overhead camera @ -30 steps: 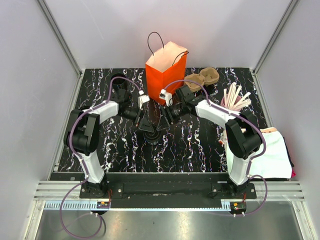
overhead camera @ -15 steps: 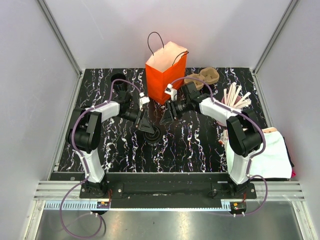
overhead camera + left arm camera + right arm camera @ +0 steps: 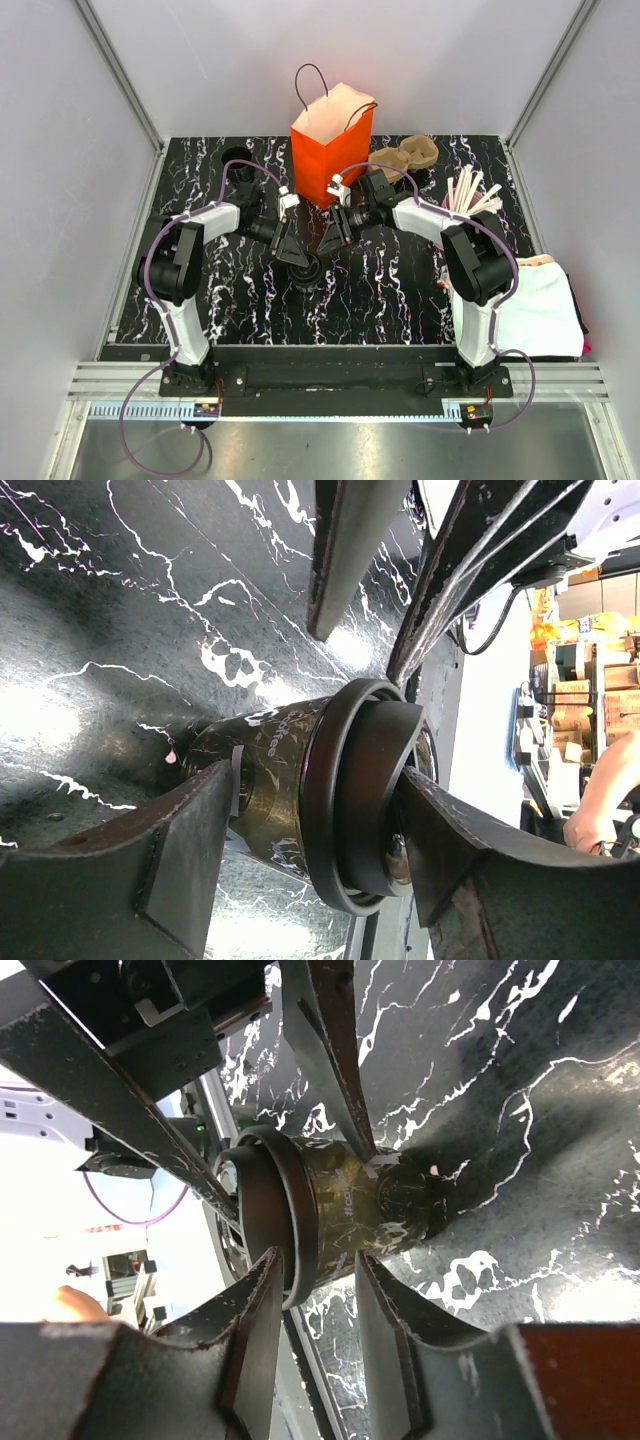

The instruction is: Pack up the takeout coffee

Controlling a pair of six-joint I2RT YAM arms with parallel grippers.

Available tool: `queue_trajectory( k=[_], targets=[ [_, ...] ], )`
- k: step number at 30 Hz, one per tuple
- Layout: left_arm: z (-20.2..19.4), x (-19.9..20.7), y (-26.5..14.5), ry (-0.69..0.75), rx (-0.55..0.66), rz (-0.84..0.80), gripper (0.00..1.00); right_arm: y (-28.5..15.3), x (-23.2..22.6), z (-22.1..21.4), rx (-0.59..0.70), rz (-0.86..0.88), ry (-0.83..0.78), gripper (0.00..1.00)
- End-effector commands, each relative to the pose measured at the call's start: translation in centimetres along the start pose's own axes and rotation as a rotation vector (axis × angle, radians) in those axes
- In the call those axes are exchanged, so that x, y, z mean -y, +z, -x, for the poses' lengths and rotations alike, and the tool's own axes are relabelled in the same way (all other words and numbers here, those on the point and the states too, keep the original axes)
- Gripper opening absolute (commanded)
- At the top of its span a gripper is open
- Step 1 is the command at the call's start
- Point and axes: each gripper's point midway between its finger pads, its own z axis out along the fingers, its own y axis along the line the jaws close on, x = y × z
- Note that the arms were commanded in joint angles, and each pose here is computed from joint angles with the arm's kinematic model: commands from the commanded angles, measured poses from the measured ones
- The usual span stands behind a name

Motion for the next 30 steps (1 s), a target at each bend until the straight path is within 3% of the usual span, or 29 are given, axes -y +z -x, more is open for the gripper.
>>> queue_trajectory(
  k=[1,15,25,30],
  targets=[
    [-1.5,-3.7,0.2,0.022,-0.066,0.147,0.65,0.1,-1.0,0.1,0.003,0.053,-0.005,0.4],
    [-1.3,-3.7,0.0,0.028,-0.068,0.179,0.63,1.8,-0.4,-1.9,-0.05,0.054,0.042,0.37],
    [-1.4,-3.8,-0.1,0.05,-0.075,0.212,0.61,1.7,-1.3,-2.7,-0.062,0.102,0.082,0.2],
    [-1.4,-3.9,-0.2,0.07,-0.086,0.243,0.61,2.1,-0.6,-3.4,-0.073,0.086,0.098,0.18]
  ],
)
